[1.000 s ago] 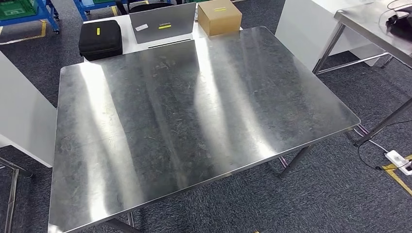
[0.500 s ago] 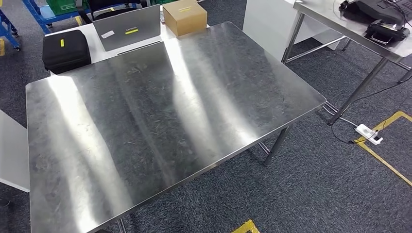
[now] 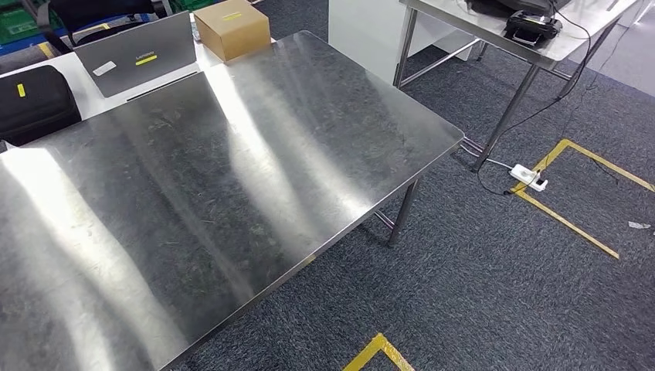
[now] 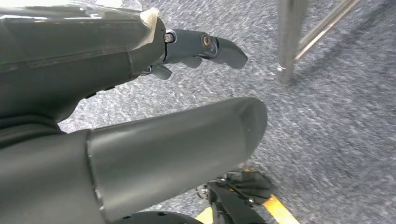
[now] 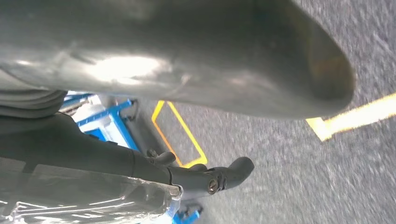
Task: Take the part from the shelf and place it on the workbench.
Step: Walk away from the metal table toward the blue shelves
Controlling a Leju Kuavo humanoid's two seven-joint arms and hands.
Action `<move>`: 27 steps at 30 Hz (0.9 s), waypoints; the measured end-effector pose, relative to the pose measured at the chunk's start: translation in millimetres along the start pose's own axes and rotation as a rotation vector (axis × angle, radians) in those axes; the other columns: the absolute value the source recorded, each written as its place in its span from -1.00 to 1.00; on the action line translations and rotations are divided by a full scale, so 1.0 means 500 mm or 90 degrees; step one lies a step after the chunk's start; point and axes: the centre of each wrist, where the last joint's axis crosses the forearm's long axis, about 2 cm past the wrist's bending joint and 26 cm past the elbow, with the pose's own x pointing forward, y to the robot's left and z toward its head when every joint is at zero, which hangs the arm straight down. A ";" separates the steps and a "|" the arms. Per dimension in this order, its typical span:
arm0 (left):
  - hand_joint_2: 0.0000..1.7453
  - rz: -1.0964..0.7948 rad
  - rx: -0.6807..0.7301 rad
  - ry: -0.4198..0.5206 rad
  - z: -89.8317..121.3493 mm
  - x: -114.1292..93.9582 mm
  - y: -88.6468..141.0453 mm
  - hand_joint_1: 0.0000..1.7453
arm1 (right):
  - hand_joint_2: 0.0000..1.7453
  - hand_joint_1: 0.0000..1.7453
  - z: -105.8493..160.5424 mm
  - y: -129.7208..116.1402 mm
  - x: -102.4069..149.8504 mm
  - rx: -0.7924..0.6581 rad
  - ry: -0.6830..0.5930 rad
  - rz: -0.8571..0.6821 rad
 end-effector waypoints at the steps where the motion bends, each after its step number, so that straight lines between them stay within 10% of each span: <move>1: -1.00 0.001 -0.002 0.001 0.000 0.001 -0.001 -1.00 | -1.00 -1.00 0.000 0.001 -0.001 0.007 -0.004 -0.006; 27: -1.00 -0.002 -0.198 0.154 0.006 -0.004 -0.017 -1.00 | -1.00 -1.00 -0.007 0.002 -0.002 0.168 -0.068 -0.161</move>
